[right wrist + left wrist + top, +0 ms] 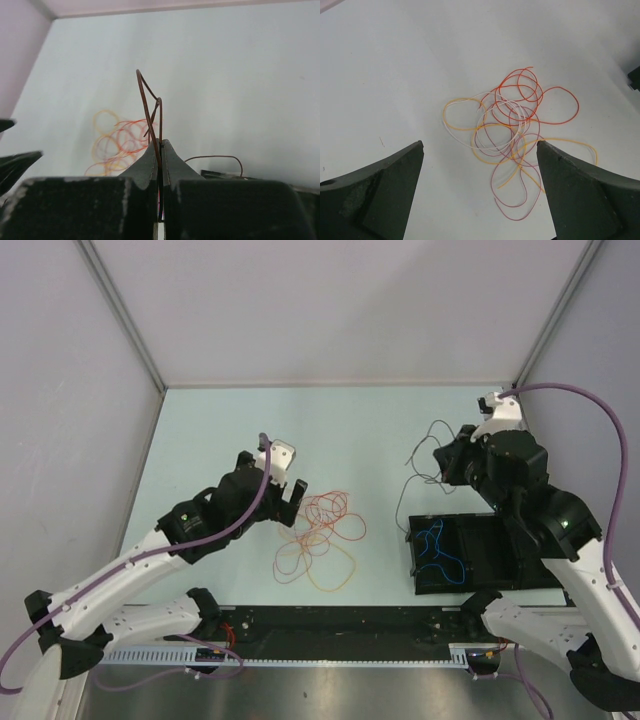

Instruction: Untangle the cables

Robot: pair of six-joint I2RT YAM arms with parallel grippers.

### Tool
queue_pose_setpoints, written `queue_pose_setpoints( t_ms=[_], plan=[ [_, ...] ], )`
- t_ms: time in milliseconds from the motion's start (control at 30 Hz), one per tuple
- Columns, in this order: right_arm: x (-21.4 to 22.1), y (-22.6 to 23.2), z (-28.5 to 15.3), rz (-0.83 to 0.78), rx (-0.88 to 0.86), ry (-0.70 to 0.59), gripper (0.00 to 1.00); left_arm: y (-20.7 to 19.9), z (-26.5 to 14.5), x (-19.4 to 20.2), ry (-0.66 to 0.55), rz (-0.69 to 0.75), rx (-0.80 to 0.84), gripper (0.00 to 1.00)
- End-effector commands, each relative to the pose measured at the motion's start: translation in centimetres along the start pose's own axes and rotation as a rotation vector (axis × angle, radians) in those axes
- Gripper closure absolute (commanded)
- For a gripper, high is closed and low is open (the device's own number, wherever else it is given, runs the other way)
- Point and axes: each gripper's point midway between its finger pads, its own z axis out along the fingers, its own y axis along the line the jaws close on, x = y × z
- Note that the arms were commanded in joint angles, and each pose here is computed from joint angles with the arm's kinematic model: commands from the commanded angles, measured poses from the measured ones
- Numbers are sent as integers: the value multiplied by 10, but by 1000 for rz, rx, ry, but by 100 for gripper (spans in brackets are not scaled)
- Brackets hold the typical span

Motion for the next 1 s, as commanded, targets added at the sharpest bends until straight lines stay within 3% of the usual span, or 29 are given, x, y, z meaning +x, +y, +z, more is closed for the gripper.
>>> queue_pose_setpoints(
  t_ms=[0,367,600,967],
  plan=[
    [-11,-61,-27,62,311,-73,100,3,4,-8,-37,-40,-26,0],
    [-14,-138,-75,124,692,-147,100,2,7,1,-27,-26,-12,0],
    [-15,-155,-112,173,779,-217,100,-2,13,3,-12,-11,1,0],
    [34,-186,-123,163,961,-144,100,-3,15,7,-5,-12,4,0]
  ],
)
